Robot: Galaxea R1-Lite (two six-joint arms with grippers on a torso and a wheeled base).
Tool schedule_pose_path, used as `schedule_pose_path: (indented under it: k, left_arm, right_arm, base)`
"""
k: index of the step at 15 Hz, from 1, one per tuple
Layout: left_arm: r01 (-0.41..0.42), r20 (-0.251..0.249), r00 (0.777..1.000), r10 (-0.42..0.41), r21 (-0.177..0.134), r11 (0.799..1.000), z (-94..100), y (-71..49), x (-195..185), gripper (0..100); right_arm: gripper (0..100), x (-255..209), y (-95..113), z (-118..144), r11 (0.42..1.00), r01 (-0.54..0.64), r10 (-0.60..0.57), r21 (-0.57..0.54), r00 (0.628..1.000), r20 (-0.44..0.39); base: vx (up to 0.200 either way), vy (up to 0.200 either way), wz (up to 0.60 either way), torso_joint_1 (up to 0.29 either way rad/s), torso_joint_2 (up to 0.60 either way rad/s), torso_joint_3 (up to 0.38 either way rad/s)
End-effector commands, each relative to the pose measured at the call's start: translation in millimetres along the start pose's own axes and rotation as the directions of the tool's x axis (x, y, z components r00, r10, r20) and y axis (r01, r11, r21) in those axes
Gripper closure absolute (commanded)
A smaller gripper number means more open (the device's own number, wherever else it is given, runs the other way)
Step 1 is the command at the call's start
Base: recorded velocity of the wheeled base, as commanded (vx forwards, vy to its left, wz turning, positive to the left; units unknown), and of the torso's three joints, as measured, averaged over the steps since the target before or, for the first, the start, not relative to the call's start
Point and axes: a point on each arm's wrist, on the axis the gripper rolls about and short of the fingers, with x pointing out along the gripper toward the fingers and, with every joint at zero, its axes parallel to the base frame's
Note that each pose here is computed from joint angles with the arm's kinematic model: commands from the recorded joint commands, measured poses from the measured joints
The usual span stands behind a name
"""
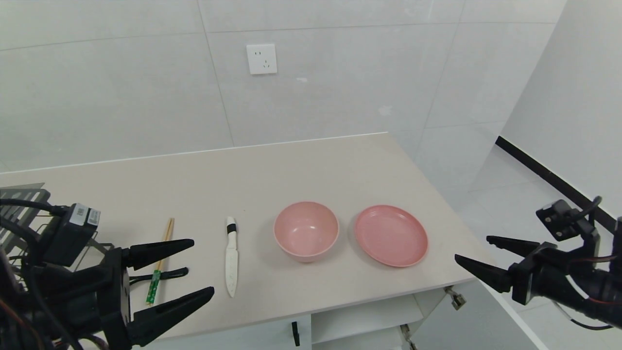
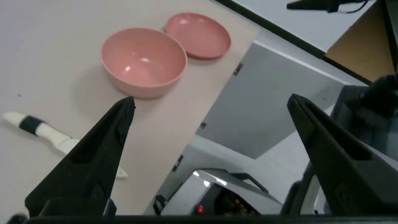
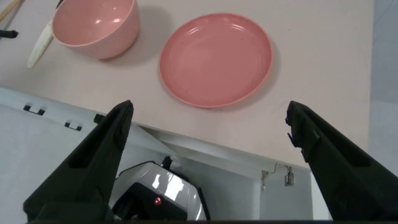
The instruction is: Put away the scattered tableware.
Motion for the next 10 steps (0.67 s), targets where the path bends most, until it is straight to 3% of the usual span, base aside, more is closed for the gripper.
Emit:
schedule_pose_path:
  k: [1,4,10]
  left_arm:
    - [-0.005,0.02,1.0,0.006,-0.002,1.0,2.1,0.0,-1,0]
    - [-0.008,0.024,1.0,0.009,-0.016,1.0,2.0,-0.4,-2,0]
    - [-0.034,0.086,0.996,0.031,0.032,0.999,11.4,-0.2,-4,0]
  right_arm:
    - [0,24,-8,-11,1.0,0.017,-0.015,0.021,0.998,-0.059]
    - [0,51,-18,-19,0.998,0.055,-0.052,0.036,0.995,-0.081]
    - [0,94,-27,-23,0.993,0.069,-0.065,0.092,0.997,-0.04]
  base:
    - [0.0,0.0,0.0,0.0,0.0,0.0]
    - [0.0,0.0,0.0,0.0,0.0,0.0]
    - [0.0,0.0,0.0,0.0,0.0,0.0]
